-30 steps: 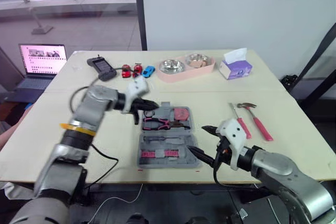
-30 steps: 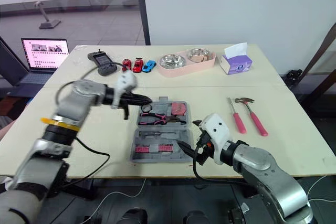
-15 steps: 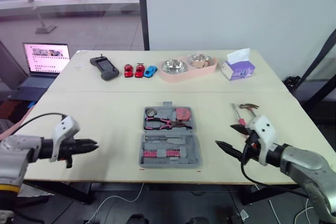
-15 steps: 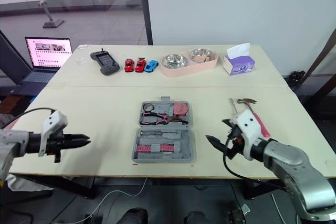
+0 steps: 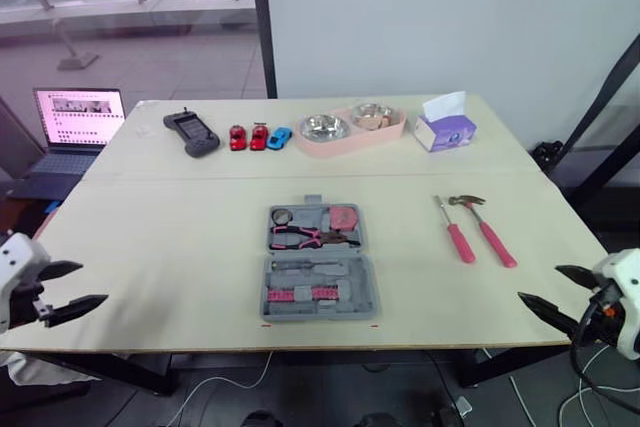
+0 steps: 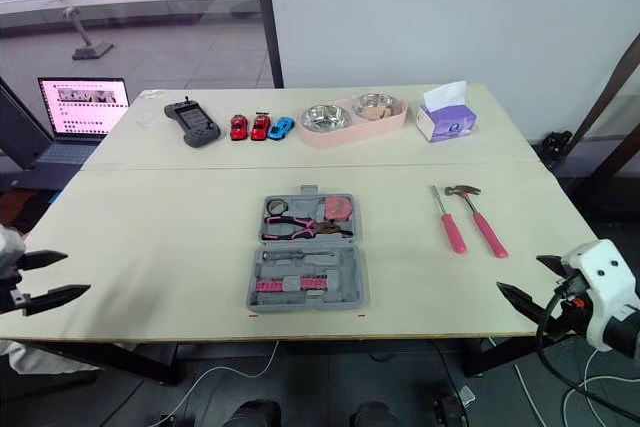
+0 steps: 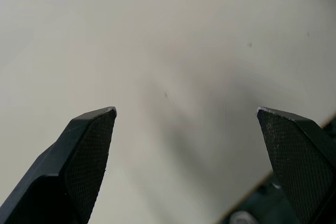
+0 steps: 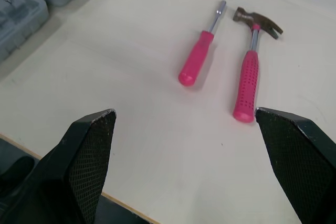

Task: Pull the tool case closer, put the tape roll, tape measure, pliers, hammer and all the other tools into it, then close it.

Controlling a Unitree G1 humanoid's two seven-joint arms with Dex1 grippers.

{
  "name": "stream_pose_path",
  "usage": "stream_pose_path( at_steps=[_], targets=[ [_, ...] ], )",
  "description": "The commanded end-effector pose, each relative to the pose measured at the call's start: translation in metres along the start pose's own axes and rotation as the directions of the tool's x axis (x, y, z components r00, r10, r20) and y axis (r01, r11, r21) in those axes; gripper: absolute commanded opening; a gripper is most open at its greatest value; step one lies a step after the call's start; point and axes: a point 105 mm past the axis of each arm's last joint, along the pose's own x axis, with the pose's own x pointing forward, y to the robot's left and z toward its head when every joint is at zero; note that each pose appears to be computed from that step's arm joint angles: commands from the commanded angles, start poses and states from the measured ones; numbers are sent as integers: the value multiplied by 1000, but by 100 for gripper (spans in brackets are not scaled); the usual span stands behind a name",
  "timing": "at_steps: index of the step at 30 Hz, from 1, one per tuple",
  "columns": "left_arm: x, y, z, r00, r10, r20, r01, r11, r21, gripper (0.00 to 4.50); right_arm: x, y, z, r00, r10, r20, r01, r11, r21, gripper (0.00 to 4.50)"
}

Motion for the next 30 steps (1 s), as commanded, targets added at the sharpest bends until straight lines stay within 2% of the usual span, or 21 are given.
stream_pose_path(
  at_steps=[1, 7, 12, 18, 22, 27, 30],
  targets=[
    [-2, -5, 12, 999, 7, 52, -8, 1000, 28, 447, 4, 4, 7, 999, 21, 26, -20, 999, -29, 450],
    [15, -27, 14, 995, -30, 95, 29, 1000, 10, 447, 11, 19, 10, 998, 60, 35, -60, 998, -12, 450],
    [50, -85, 31, 970, -127, 207, 135, 991, -24, 447, 26, 54, 26, 992, 0, 124, -16, 992, 127, 450],
    [73, -150, 74, 886, -242, 396, 251, 968, 31, 447, 59, 69, 23, 953, -302, 37, 290, 939, 184, 450],
    [75, -186, 97, 811, -373, 451, 405, 914, 28, 447, 73, 51, 20, 886, -464, -6, 455, 867, 204, 450],
    [82, -208, 121, 758, -425, 496, 458, 887, 60, 447, 97, -10, 11, 808, -584, -78, 588, 791, 167, 450],
    [83, -216, 127, 737, -444, 509, 480, 875, 68, 447, 117, -37, 8, 799, -592, -104, 600, 779, 183, 450]
  ],
)
